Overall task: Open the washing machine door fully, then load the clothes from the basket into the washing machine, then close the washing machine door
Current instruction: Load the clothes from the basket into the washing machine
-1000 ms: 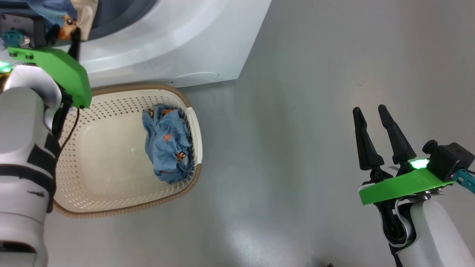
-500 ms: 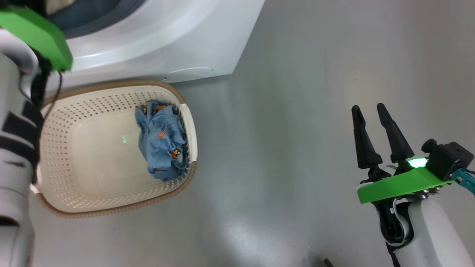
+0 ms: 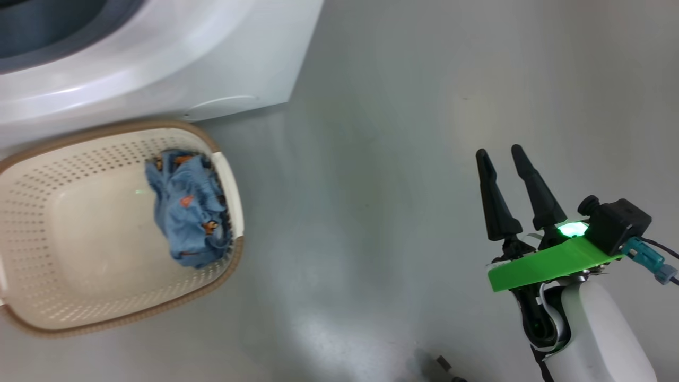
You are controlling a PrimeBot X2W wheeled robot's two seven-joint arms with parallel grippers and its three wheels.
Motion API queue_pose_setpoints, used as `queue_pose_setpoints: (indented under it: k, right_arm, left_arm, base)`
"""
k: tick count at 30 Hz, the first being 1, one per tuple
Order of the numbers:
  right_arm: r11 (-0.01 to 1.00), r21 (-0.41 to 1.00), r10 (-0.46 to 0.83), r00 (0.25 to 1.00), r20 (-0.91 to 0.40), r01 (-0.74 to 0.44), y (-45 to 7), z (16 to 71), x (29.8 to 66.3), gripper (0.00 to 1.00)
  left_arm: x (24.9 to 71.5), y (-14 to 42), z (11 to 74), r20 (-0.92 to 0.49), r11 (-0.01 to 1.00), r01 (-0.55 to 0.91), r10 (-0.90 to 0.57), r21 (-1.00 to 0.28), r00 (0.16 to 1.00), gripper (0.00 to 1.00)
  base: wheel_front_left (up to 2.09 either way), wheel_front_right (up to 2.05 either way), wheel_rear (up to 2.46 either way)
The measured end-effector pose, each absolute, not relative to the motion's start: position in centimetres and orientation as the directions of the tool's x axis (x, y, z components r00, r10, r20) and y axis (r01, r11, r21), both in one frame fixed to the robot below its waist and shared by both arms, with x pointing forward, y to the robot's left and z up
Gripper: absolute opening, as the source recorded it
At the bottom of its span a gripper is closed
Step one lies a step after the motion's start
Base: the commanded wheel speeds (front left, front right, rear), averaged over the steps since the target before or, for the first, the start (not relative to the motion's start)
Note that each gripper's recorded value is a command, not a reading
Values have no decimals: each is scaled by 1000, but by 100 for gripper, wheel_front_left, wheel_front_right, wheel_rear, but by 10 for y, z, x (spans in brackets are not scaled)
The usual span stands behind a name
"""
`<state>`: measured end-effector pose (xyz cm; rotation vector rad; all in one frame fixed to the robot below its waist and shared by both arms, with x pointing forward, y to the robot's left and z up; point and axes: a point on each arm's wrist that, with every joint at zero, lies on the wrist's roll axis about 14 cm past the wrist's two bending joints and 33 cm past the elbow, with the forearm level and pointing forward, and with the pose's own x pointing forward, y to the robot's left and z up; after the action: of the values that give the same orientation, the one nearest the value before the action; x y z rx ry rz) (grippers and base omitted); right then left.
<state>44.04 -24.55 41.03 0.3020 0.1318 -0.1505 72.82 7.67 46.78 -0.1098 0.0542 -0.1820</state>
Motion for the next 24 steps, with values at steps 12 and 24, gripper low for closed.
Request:
queue_pose_setpoints:
  k: [12, 24]
  right_arm:
    - [942, 281, -144, 978, -151, 182, -249, 416, 430, 100]
    - [939, 298, -129, 980, -154, 170, -243, 413, 434, 100]
  left_arm:
    - [701, 62, 397, -283, 975, 209, -221, -72, 933, 0]
    - [689, 66, 373, -423, 971, 225, -236, -77, 875, 100]
  base:
    - [0, 0, 0]
    - [0, 0, 0]
